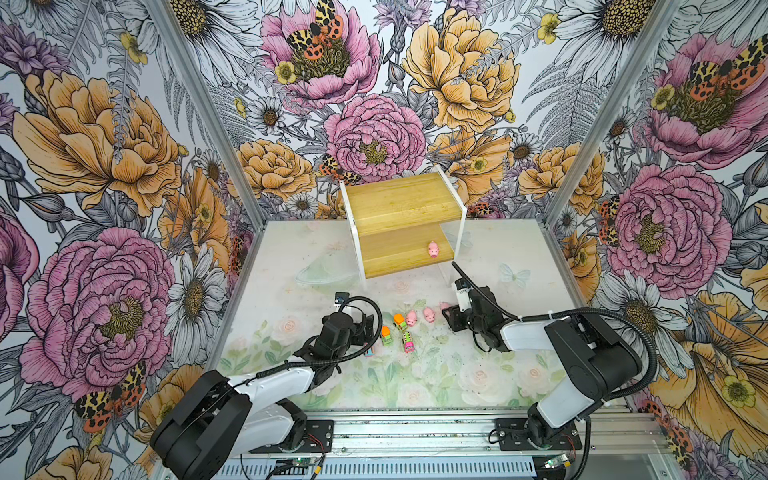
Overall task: Place and organize the plastic toys onto the shelf
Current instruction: 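Return the right gripper to the pigs and grasp another pink pig, then carry the second pig onto the lower shelf beside the first and release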
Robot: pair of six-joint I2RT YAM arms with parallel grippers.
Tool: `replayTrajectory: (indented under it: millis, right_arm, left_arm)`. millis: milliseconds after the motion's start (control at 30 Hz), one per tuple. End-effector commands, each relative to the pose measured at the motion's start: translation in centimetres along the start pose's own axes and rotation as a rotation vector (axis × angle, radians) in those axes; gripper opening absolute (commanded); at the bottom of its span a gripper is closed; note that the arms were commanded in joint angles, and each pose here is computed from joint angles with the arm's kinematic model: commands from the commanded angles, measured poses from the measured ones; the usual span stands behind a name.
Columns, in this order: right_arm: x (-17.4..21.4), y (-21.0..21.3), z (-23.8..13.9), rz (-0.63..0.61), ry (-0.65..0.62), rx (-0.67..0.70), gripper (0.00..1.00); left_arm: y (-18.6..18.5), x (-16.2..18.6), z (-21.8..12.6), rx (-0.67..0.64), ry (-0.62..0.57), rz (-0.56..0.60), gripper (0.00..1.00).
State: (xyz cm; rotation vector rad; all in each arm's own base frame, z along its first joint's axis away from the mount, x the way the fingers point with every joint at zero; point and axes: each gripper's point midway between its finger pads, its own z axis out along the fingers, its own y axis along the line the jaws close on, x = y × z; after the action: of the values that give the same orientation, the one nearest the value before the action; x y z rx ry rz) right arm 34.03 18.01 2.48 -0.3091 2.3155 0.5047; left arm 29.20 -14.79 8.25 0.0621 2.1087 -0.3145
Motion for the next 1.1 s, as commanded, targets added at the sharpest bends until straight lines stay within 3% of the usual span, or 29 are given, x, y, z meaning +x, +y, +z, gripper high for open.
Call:
replayTrajectory:
  millis: [0, 400, 800, 1067]
  right_arm:
    - [-0.9, 0.3, 0.1, -0.004, -0.034, -0.021, 0.35]
    - [-2.5, 1.8, -1.8, -0.005, -0.075, -0.071, 0.29]
    - [-12.5, 7.7, -9.4, -0.041, -0.343, -0.164, 0.28]
    - [-17.8, 11.8, -9.2, -0.061, -0.446, -0.175, 0.27]
  left_arm:
    - [-0.2, -0.2, -0.4, 0.007, -0.009, 0.002, 0.99]
    - [0.0, -0.5, -0.8, -0.002, -0.023, -0.01, 0.99]
    - [0.5, -1.1, -1.7, -0.017, -0.051, -0.021, 0.99]
    - [0.7, -1.2, -1.9, -0.018, -0.053, -0.018, 0.99]
